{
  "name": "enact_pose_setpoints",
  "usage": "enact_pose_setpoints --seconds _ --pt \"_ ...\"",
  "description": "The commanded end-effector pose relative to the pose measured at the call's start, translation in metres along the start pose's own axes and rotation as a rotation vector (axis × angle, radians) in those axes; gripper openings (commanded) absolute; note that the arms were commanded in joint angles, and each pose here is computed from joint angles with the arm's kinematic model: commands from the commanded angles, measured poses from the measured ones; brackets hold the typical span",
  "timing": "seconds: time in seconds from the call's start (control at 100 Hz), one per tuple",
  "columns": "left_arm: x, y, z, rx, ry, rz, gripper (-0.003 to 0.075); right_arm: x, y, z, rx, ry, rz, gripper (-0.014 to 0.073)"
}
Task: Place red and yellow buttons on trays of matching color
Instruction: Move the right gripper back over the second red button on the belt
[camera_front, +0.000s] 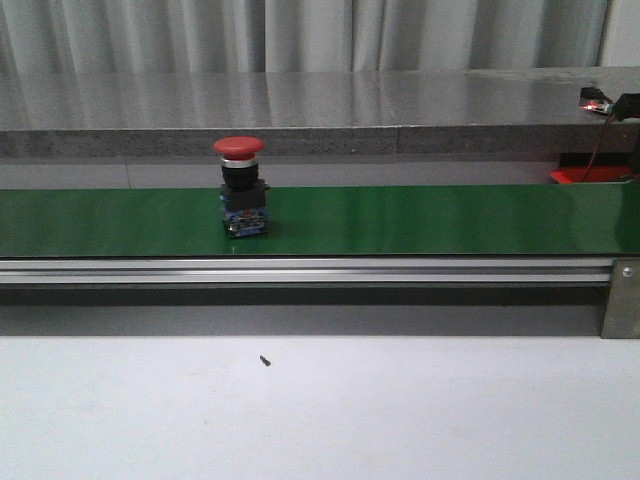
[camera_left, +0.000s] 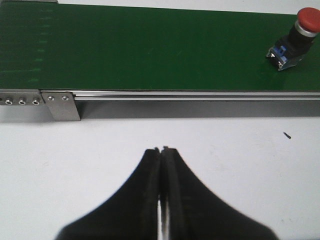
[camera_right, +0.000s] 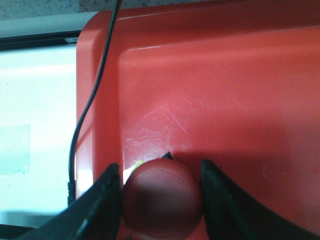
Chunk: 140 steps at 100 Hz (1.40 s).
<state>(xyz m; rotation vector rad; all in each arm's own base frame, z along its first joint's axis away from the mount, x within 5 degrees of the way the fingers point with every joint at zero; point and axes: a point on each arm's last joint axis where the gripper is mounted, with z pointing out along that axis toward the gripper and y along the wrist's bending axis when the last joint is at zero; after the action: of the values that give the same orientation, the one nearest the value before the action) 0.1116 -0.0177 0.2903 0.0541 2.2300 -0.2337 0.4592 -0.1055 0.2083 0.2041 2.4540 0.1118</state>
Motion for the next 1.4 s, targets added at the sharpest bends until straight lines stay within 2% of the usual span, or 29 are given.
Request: enact_pose_setpoints --seconds 0.0,0.06,0.12,0.43,0.61,0.85,1.18,1.39 --pt "-0.014 -0.002 -0.005 0.012 -0.096 -0.011 -0.002 -0.026 0.003 -0.031 0.011 -0.139 0.002 0.038" --pt "-0.014 -0.002 -0.005 0.012 -0.096 -0.011 -0.002 -0.027 0.002 -0.031 0.013 -0.142 0.002 0.0476" --pt "-0.014 -0.002 -0.005 0.012 -0.096 -0.011 -0.002 -0.028 0.003 -0.032 0.014 -0.15 0.002 0.0513" --pt "-0.014 -0.002 -0.005 0.012 -0.096 -0.011 -0.002 -0.037 0.008 -0.06 0.011 -0.199 -0.01 0.0507" --pt "-0.014 -0.002 -0.005 0.012 -0.096 -0.011 -0.002 -0.042 0.02 -0.086 -0.012 -0.207 -0.037 0.0507" --pt "-0.014 -0.002 -0.005 0.012 -0.096 -0.011 -0.002 -0.044 0.052 -0.116 -0.061 -0.216 -0.11 0.0507" --pt "-0.014 -0.002 -0.005 0.012 -0.096 -0.011 -0.002 -0.031 0.116 -0.149 -0.157 -0.229 -0.244 0.0507" --pt "-0.014 -0.002 -0.005 0.012 -0.096 -0.011 -0.002 -0.015 0.151 -0.155 -0.24 -0.132 -0.35 0.0507"
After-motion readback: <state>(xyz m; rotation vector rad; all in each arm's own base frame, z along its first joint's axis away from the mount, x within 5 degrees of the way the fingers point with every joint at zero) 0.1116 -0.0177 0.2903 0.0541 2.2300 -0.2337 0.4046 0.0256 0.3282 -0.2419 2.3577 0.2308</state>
